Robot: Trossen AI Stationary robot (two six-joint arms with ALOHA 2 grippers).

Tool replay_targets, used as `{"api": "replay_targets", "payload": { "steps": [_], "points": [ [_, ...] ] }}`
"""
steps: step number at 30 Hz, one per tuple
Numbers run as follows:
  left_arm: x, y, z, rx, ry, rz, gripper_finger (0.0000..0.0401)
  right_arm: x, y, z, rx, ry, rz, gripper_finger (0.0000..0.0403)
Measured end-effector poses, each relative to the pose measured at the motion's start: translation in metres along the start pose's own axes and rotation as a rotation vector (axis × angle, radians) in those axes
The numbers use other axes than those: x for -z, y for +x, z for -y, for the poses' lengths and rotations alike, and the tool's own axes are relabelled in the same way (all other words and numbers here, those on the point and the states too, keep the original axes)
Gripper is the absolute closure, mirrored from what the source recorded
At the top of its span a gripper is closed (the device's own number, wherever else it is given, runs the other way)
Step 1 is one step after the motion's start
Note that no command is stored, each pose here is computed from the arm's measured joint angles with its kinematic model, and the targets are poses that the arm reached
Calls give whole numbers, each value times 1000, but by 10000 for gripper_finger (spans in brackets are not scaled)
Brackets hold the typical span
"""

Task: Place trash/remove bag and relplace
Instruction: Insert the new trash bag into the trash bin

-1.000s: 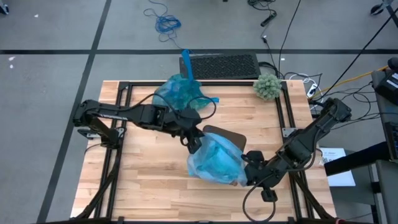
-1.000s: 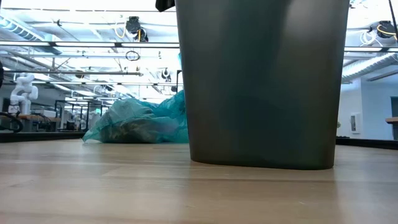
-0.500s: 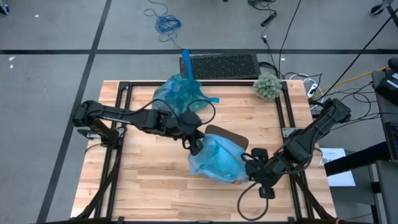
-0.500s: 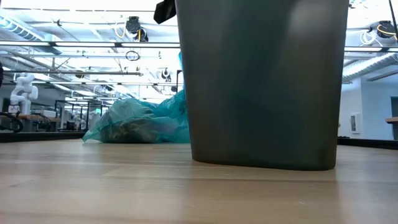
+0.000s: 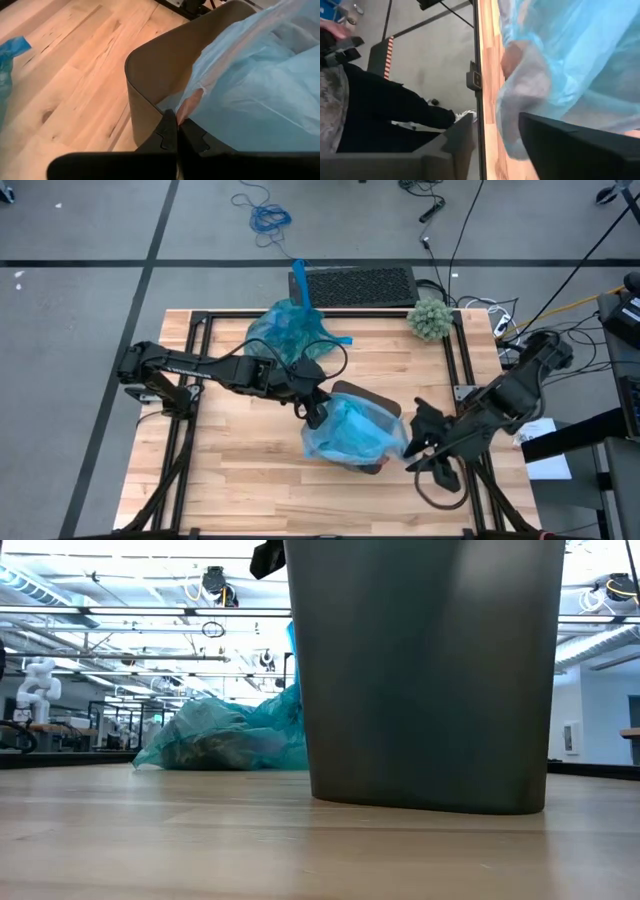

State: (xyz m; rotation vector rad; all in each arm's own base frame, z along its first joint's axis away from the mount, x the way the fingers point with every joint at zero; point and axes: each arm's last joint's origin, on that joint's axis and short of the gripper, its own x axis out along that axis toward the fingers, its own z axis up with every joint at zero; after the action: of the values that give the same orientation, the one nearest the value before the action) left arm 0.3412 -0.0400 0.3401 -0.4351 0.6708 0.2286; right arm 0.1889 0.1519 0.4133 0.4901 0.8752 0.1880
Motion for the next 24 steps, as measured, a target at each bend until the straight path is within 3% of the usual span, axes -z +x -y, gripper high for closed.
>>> {"api": "replay_targets", "payload": {
  "steps": [7, 13, 17, 20, 24],
  "points": [
    [0, 0, 0, 2, 15, -1, 401, -9, -20, -6, -38, 7, 33, 200],
    [0, 0, 0, 4, 18, 0, 401, -20, -25, 0, 44, -20, 133, 200],
    [-1, 0, -1, 3, 16, 2, 401, -32, -4, 9, 136, -145, 120, 245],
    [-3, 1, -3, 10, 10, 2, 401, -38, 17, 15, 201, -240, 76, 307],
    [-6, 1, -7, 29, -3, -1, 401, -39, 44, 21, 245, -254, 5, 391]
  ]
}}
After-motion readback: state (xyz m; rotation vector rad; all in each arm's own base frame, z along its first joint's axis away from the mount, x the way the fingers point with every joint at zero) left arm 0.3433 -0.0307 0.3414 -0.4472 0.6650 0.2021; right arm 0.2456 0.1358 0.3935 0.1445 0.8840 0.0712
